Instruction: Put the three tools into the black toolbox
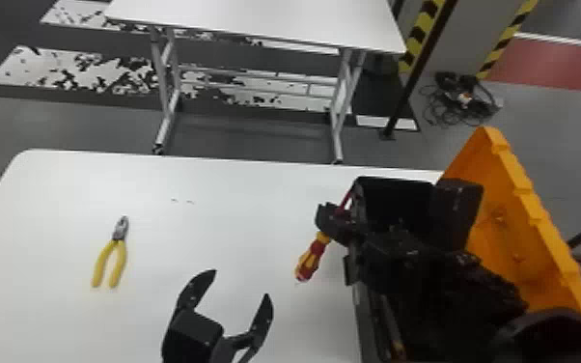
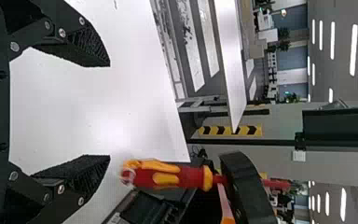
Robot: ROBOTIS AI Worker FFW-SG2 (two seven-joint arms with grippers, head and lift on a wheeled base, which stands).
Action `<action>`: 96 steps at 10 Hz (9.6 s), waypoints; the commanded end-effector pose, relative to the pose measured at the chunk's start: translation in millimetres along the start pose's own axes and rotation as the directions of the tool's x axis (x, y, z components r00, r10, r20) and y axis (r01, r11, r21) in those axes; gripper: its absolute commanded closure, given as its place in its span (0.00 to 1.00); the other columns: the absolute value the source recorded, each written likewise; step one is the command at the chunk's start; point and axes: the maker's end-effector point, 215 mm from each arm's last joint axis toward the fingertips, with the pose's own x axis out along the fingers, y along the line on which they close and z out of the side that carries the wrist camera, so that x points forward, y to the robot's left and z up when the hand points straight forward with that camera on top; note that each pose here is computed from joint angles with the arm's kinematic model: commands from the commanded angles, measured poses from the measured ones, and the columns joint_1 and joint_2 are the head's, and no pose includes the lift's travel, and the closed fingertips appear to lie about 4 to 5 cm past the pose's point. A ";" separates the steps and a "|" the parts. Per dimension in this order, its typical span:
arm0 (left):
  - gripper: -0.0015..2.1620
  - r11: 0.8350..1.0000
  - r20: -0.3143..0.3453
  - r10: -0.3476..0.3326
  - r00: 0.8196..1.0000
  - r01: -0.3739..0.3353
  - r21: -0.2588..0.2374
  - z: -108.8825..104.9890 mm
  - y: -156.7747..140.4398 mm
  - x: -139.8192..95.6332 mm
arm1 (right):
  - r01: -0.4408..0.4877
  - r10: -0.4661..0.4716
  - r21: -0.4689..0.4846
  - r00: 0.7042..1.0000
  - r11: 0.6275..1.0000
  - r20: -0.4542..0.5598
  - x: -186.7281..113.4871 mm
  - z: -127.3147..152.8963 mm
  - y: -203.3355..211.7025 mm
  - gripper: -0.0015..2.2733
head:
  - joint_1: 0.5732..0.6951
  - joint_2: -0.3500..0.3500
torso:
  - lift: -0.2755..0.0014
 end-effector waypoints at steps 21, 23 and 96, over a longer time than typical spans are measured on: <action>0.04 0.904 -0.168 0.382 0.909 -0.405 -0.134 -73.6 243.9 -48.5 | -0.090 0.089 0.119 0.996 0.989 0.009 -15.3 -61.8 -4.8 0.03 | 1.00 0.71 | 0.81; 0.04 0.876 -0.201 0.420 0.885 -0.453 -0.165 -94.3 270.0 -48.8 | -0.121 0.123 0.113 0.992 0.986 -0.008 -13.0 -68.9 10.7 0.03 | 1.00 0.86 | 0.81; 0.64 0.574 0.032 -0.614 0.789 0.474 -0.668 53.8 -10.2 8.7 | -0.395 0.436 0.184 0.825 0.900 -0.360 -24.7 -131.4 96.1 0.03 | 1.00 0.43 | 0.81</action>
